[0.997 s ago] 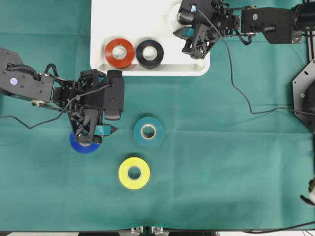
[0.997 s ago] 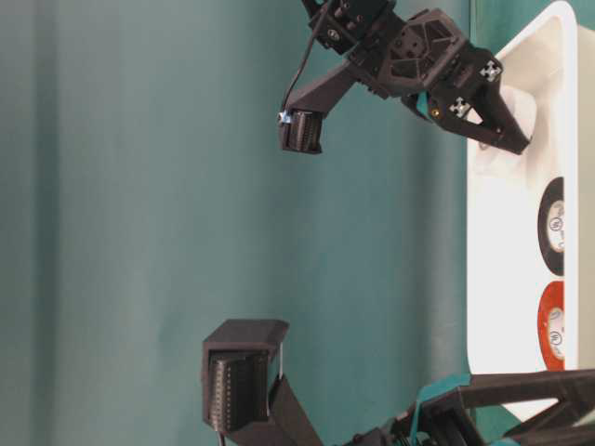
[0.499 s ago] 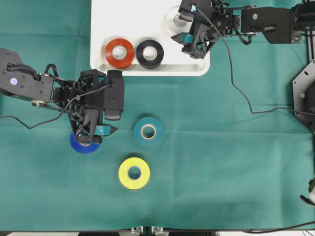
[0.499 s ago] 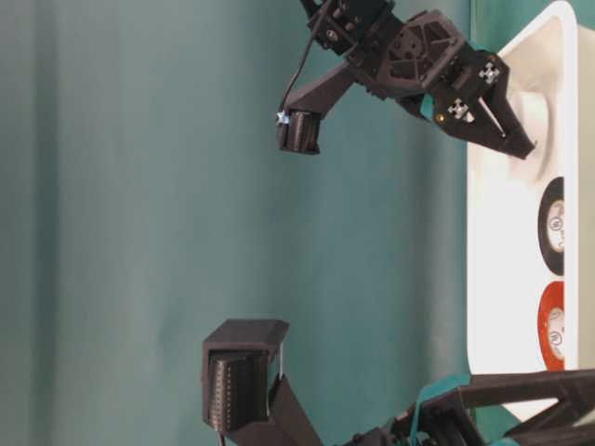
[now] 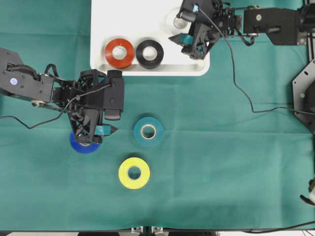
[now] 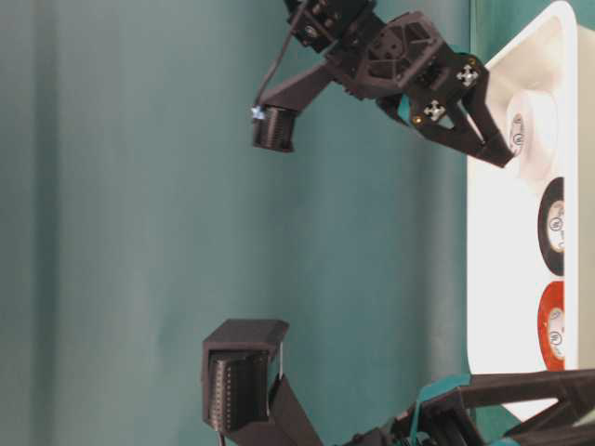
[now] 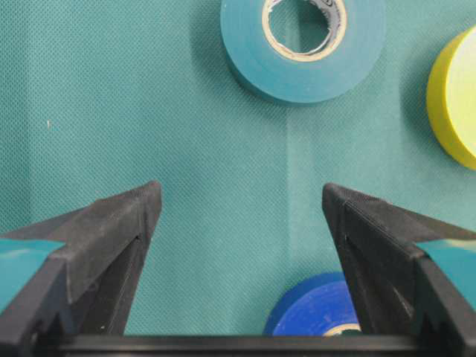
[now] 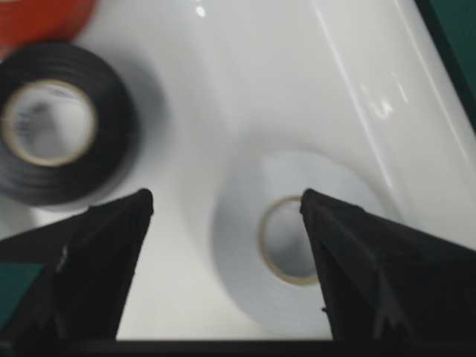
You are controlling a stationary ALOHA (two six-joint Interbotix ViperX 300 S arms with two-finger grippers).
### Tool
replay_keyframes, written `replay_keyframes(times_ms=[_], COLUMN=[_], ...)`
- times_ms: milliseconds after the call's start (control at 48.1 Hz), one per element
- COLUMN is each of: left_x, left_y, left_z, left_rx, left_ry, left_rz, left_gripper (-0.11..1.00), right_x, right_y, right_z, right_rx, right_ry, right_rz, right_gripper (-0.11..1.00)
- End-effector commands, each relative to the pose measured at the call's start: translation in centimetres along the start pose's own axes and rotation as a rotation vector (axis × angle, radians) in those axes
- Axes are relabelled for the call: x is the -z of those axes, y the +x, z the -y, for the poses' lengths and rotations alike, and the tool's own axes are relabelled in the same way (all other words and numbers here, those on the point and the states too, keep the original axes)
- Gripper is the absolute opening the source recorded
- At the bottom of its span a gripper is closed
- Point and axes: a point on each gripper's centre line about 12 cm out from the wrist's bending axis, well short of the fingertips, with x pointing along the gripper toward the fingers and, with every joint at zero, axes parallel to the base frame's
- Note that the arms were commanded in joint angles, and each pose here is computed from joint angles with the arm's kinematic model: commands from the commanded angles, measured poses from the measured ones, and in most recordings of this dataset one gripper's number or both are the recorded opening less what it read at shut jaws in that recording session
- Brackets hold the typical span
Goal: Put the tape alternately from left to right into the white case.
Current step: 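Lower the white roll into the tray's right corner, release, withdraw right gripper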
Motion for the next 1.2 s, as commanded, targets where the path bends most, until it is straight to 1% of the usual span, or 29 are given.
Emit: replay_keyframes(times_ms=[0,166,353,519,623,789,914,1080,1184], left_x=[-1.5,-1.5,-1.5,-1.5,-1.5,-1.6,-1.5,-1.5,-1.6], left_y=[-1.0,-1.0,-1.0,-0.9,-1.0,-1.0,-0.9,-0.9,-1.0], left_z=[0.1,0.1,0.1,0.1,0.1,0.1,0.1,0.1,0.1], left_rx=[0.005,0.006,0.006,0.005,0.006,0.006,0.005,0.005,0.006], left_ry=[-0.001,-0.002,-0.002,-0.002,-0.002,-0.002,-0.002,-0.002,-0.002], left_rz=[0.053,0.055,0.055,0.052,0.055,0.056,0.053,0.053,0.056], left_gripper=[0.84,0.84,0.84,0.84,0.84,0.84,0.84,0.84,0.84], right_x=[-1.5,-2.0,-1.9,-1.0,-0.2,0.7,1.1,1.9,2.6], right_y=[-1.5,-3.3,-5.4,-7.1,-7.6,-8.4,-9.0,-9.6,-9.8], right_z=[-1.6,-3.8,-6.3,-8.3,-9.1,-10.4,-11.7,-13.1,-13.7], right_rx=[-0.034,-0.083,-0.149,-0.204,-0.227,-0.274,-0.328,-0.385,-0.404], right_ry=[-0.026,-0.062,-0.107,-0.147,-0.162,-0.188,-0.210,-0.235,-0.252], right_rz=[0.058,0.098,0.134,0.143,0.137,0.140,0.161,0.170,0.158], right_gripper=[0.82,0.82,0.81,0.81,0.81,0.81,0.81,0.81,0.81])
